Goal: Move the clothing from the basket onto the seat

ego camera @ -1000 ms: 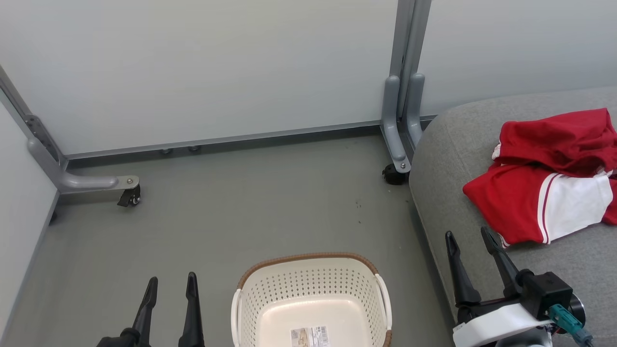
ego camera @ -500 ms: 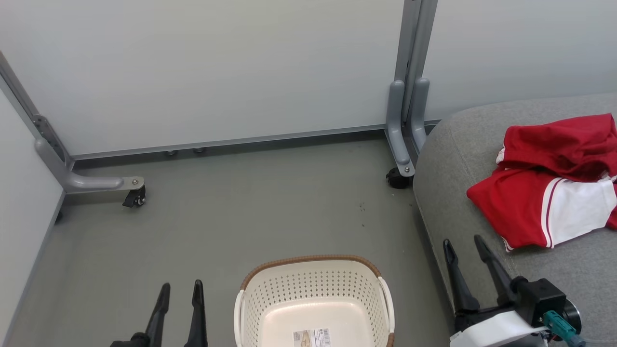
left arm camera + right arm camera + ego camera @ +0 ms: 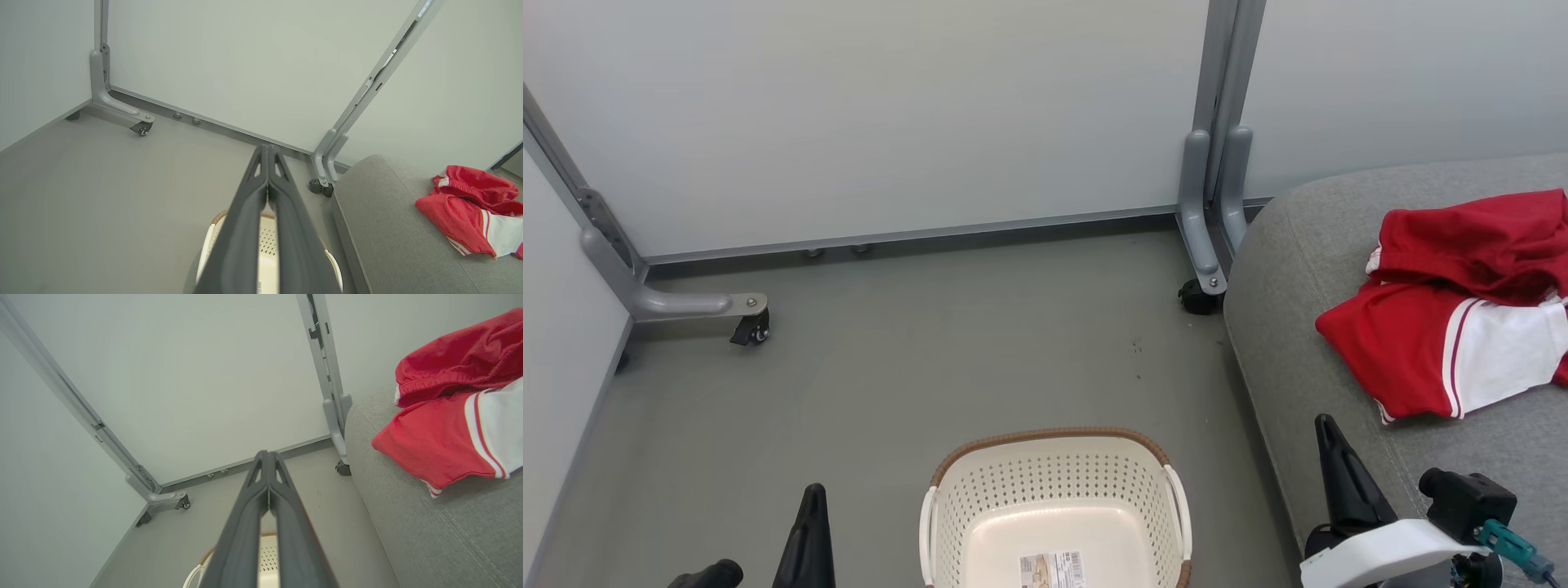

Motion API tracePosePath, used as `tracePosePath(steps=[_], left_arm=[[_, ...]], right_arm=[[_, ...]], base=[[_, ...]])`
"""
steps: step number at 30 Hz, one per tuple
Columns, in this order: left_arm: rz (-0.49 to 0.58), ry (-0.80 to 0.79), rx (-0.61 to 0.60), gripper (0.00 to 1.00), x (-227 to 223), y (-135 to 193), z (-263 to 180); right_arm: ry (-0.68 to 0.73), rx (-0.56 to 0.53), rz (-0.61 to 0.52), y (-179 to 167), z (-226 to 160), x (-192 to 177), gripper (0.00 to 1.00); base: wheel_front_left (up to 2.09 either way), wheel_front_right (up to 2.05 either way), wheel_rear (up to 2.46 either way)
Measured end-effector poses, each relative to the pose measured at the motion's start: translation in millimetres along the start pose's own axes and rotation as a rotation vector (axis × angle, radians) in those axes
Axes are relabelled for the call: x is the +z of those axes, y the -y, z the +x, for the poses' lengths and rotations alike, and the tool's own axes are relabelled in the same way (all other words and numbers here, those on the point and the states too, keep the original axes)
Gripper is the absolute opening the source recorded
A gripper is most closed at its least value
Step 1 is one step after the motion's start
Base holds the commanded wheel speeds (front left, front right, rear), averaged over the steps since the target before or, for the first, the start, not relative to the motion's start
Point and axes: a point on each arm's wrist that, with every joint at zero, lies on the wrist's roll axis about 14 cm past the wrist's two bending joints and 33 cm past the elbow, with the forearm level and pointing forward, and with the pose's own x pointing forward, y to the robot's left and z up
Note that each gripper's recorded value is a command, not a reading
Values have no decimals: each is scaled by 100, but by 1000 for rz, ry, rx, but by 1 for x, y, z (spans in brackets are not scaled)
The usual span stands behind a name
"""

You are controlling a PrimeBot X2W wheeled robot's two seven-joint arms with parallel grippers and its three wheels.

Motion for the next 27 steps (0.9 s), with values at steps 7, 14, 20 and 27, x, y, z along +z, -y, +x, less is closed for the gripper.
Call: tracePosePath(steps=[7, 14, 20, 27], left_arm=[[-106, -8, 22, 0, 2, -6, 7], [-208, -13, 40, 0, 4, -11, 13], [-283, -10, 49, 0, 8, -15, 18], [-369, -12, 56, 0, 10, -18, 23]], right_arm=[[-5, -29, 113, 7, 5, 1, 0], [-9, -57, 222, 14, 9, 2, 0], [-13, -77, 308, 19, 11, 1, 0], [-13, -94, 399, 23, 15, 1, 0]], base=[[0, 0, 0], [0, 0, 0], [0, 0, 0], [0, 0, 0]])
